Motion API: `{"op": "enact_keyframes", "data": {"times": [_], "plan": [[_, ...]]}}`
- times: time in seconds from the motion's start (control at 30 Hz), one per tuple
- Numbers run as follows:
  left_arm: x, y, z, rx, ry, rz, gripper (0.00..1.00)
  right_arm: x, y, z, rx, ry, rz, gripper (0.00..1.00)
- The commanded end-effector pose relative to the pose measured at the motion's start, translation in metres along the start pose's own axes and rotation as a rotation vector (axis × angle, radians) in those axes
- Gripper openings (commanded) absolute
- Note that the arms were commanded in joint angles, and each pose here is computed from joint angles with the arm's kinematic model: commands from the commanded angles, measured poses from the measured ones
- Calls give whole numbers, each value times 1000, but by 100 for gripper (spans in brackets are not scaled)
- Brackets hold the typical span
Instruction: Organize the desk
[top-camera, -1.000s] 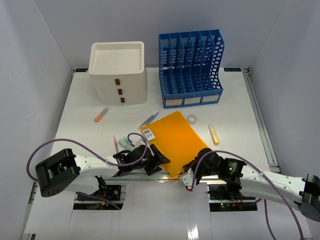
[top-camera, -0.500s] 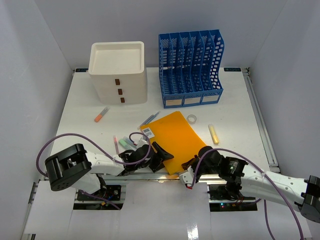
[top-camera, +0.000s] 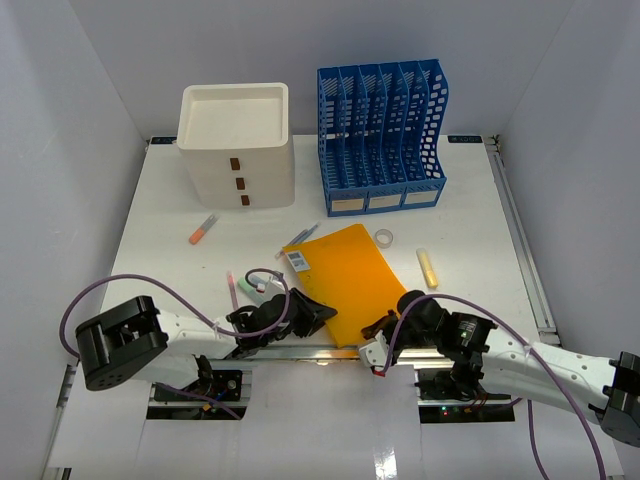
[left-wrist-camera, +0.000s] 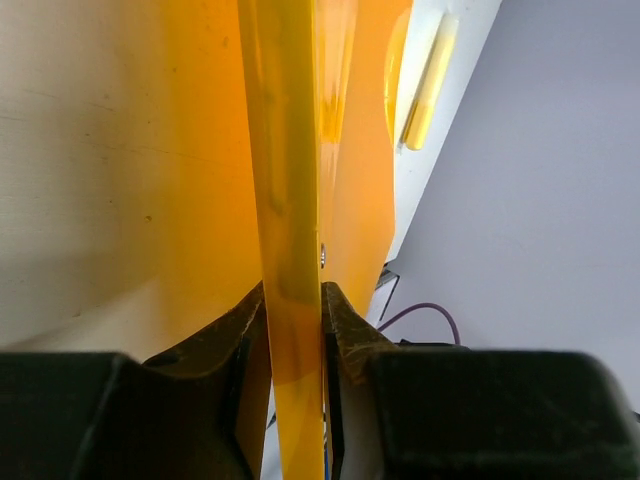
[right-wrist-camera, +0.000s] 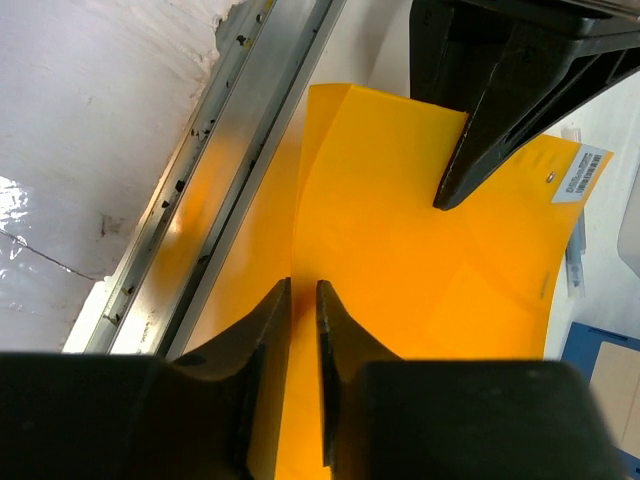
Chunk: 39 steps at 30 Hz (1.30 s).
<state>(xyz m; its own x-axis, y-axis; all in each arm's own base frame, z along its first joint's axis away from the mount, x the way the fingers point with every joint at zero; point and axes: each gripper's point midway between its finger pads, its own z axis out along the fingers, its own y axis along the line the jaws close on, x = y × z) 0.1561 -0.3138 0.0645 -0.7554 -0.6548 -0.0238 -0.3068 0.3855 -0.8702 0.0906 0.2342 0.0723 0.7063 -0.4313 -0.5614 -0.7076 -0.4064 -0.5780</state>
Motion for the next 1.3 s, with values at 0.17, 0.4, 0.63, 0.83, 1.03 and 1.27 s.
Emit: {"op": "enact_keyframes", "data": {"times": [0.17, 0.4, 0.63, 0.83, 1.03, 1.27], "plan": [[-4, -23, -8, 92, -22, 128, 0, -25, -22, -19, -3, -50, 83, 42], [8, -25, -15, 69, 35, 281, 0, -36, -84, -52, 170, -15, 152, 57], [0, -32, -31, 74, 11, 503, 0, -19, -153, -79, 357, -1, 393, 67], [-5, -39, -44, 104, -9, 645, 0, 28, -201, -110, 409, -115, 791, 77], [-1, -49, -52, 155, 6, 821, 0, 30, -205, -106, 327, -241, 1021, 87], [-9, -55, -65, 178, -36, 876, 0, 25, -204, -107, 240, -367, 1024, 97]]}}
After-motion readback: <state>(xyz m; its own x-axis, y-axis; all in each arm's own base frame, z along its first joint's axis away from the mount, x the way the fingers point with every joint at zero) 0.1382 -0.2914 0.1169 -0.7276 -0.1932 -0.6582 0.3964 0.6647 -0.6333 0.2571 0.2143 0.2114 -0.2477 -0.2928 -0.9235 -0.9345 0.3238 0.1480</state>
